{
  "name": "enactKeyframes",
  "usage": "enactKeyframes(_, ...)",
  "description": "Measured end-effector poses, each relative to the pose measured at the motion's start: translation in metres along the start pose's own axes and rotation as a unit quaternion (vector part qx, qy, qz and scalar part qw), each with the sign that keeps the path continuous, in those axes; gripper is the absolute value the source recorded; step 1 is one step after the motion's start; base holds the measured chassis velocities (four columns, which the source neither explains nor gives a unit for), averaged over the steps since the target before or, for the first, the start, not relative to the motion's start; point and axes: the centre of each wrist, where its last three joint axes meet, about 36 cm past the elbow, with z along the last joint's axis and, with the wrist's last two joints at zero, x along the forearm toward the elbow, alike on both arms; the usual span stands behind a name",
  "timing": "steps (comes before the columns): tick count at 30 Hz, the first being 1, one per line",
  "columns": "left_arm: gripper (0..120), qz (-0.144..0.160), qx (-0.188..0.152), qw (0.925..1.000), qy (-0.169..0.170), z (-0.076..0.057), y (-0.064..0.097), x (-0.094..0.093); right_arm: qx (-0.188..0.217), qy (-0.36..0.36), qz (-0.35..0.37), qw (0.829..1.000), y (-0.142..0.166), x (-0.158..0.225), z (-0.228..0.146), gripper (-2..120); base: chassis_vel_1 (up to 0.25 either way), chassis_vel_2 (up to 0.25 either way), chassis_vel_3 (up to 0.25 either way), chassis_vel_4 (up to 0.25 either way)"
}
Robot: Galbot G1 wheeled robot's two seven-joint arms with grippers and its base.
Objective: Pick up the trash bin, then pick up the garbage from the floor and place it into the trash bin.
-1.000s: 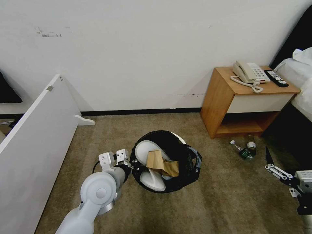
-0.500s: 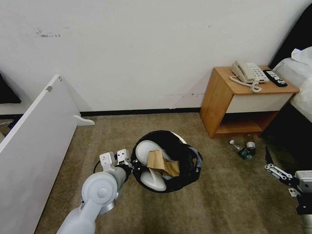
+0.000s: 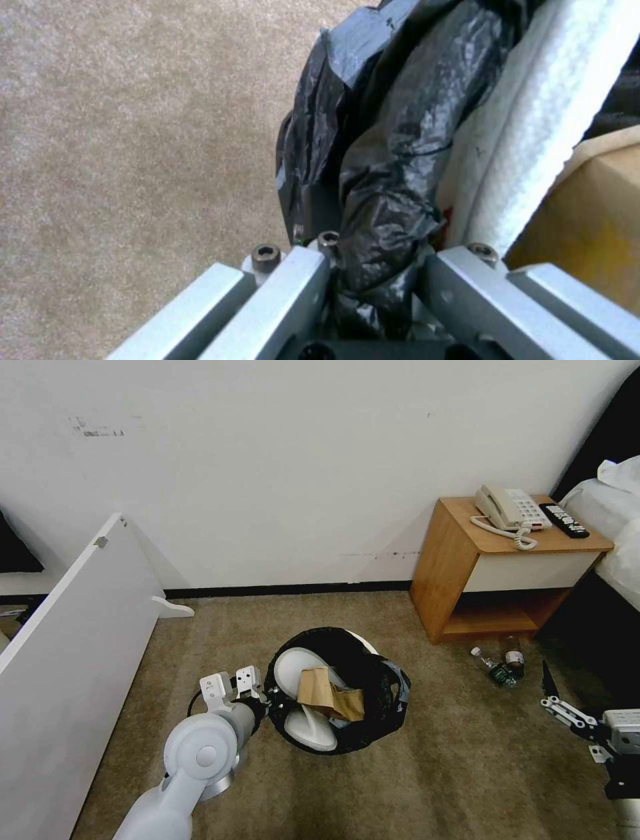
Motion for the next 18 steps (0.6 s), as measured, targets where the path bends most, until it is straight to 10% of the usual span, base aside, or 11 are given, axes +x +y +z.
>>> enactKeyframes(18,0,0.000,-0.004,1.0000,0.003,0.0025,-0.0005,0.0005,-0.010,0.002,0.004,1.000,0.0001,0.0005,0.0011,100,0.000,0.000,0.000,0.000)
